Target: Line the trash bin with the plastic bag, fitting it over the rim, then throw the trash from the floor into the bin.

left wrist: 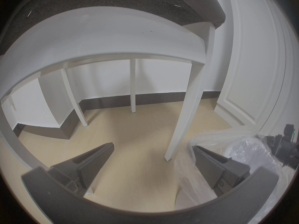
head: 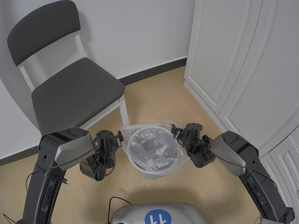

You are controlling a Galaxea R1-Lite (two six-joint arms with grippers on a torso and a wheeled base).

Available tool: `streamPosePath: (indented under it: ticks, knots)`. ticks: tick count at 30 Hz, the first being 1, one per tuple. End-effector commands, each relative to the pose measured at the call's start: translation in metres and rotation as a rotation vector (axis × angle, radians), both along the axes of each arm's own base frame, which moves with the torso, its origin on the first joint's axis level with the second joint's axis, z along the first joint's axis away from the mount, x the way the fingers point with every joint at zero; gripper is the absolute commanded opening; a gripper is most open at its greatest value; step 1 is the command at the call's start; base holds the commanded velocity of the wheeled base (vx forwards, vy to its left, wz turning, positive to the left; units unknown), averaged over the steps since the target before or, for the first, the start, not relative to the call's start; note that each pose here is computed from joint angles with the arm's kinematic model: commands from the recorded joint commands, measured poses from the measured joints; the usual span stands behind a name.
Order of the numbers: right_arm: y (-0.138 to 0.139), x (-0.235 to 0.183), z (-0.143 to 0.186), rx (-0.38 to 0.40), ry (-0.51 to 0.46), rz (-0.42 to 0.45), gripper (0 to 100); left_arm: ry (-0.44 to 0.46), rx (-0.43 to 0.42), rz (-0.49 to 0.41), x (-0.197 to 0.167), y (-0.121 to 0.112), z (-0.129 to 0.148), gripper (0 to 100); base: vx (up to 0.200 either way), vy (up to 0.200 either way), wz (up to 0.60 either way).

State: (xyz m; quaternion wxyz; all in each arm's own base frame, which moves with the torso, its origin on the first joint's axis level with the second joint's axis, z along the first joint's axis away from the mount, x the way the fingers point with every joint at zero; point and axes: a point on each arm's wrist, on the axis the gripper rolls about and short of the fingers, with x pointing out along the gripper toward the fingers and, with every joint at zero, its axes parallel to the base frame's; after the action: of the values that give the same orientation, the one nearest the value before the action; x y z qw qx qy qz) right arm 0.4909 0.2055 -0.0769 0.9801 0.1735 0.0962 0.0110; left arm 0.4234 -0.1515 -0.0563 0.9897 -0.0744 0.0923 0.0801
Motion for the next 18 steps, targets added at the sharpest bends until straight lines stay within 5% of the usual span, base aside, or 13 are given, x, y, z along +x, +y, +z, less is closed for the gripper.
streamPosePath:
  ticks: [1, 9, 18]
  knots:
    - [-0.001, -0.001, -0.005, -0.026, 0.053, -0.002, 100, 0.042, 0.028, 0.013, -0.001, 0.007, -0.004, 100, 0.0, 0.0, 0.0]
    - [-0.002, -0.003, -0.003, -0.041, 0.062, -0.022, 100, 0.104, 0.057, 0.014, -0.009, 0.011, -0.01, 100, 0.0, 0.0, 0.0]
    - [-0.001, -0.037, 0.05, -0.053, 0.083, 0.04, 100, 0.15, 0.101, -0.024, -0.031, 0.016, 0.009, 100, 0.0, 0.0, 0.0]
